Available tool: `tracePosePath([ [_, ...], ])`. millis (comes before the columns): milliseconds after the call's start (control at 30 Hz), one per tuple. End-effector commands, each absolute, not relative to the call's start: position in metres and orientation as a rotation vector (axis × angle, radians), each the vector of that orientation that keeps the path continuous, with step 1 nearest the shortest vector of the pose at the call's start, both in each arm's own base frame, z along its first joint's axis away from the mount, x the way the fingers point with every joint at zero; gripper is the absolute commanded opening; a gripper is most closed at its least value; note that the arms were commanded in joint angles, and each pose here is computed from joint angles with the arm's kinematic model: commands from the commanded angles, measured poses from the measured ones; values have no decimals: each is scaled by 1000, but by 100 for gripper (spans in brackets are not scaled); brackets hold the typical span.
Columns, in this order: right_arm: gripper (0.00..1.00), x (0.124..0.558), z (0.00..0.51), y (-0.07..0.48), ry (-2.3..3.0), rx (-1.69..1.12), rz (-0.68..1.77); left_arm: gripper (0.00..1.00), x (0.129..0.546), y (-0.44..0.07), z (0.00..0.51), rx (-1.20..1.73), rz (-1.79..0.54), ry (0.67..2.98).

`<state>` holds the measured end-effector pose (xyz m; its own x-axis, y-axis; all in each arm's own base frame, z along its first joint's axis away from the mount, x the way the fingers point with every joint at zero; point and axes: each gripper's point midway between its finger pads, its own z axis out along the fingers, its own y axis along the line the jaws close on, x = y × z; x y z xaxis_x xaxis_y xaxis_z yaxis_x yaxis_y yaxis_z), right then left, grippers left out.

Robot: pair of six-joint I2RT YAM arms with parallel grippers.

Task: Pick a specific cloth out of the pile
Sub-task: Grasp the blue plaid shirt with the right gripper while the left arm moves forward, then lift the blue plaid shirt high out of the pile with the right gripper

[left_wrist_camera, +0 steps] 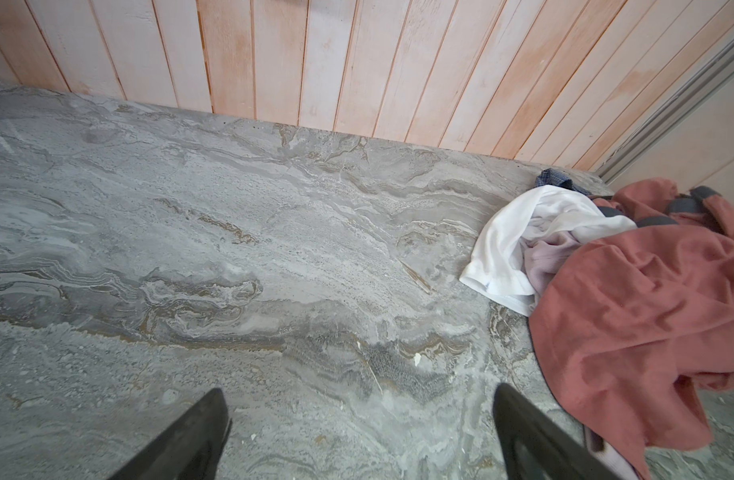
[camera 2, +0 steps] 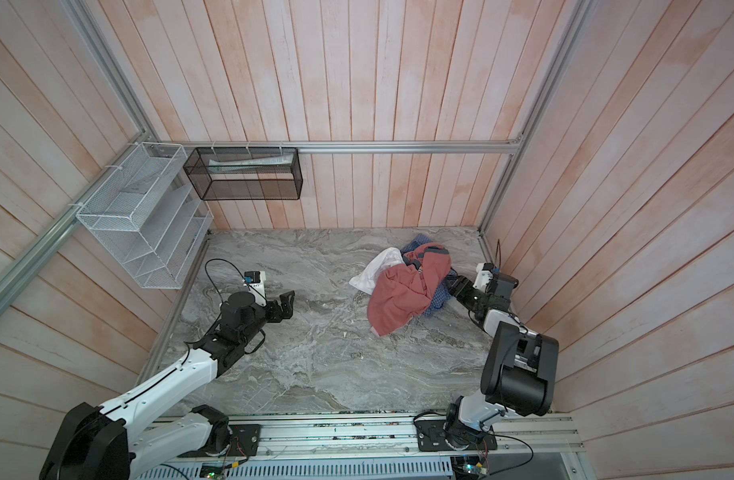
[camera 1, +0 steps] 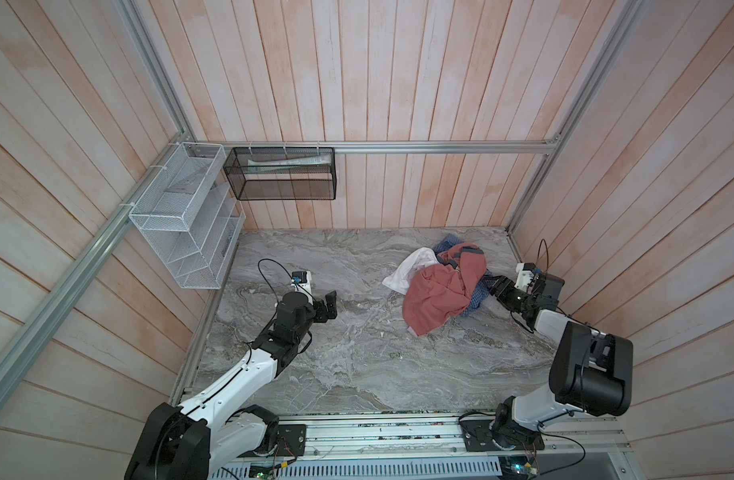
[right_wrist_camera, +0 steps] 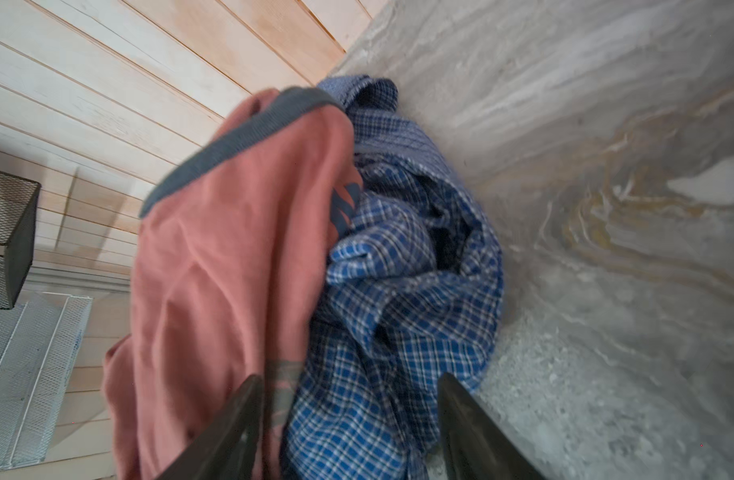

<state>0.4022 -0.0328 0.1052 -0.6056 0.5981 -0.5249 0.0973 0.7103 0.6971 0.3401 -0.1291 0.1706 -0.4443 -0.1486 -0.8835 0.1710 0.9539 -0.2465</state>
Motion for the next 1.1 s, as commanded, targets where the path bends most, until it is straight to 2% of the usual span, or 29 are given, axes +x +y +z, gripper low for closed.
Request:
tracePosePath([
  [0,70,389,78,-27,2202,544,811,100,339,-133,166,50,-371,1992],
  [67,69,388,70,-22,2219,545,833,100,341,-134,166,52,-373,1990],
  [233,58,396,53,7,2290,482,921,100,344,-138,163,69,-378,2004],
  [300,46,397,45,11,2303,496,937,100,345,-138,162,67,-374,2006],
  [400,15,395,45,8,2290,530,909,100,345,-137,164,65,-370,1998],
  [467,5,393,53,3,2282,530,853,100,345,-137,165,69,-368,1993],
  [567,0,393,75,-5,2255,512,759,100,347,-139,163,74,-372,1993],
  [700,0,401,122,-8,2234,429,608,100,350,-143,160,84,-387,2006],
  [933,0,416,210,12,2154,297,502,100,358,-151,167,137,-387,1998],
  [1067,0,417,249,6,2102,313,436,100,362,-156,169,154,-399,1997],
])
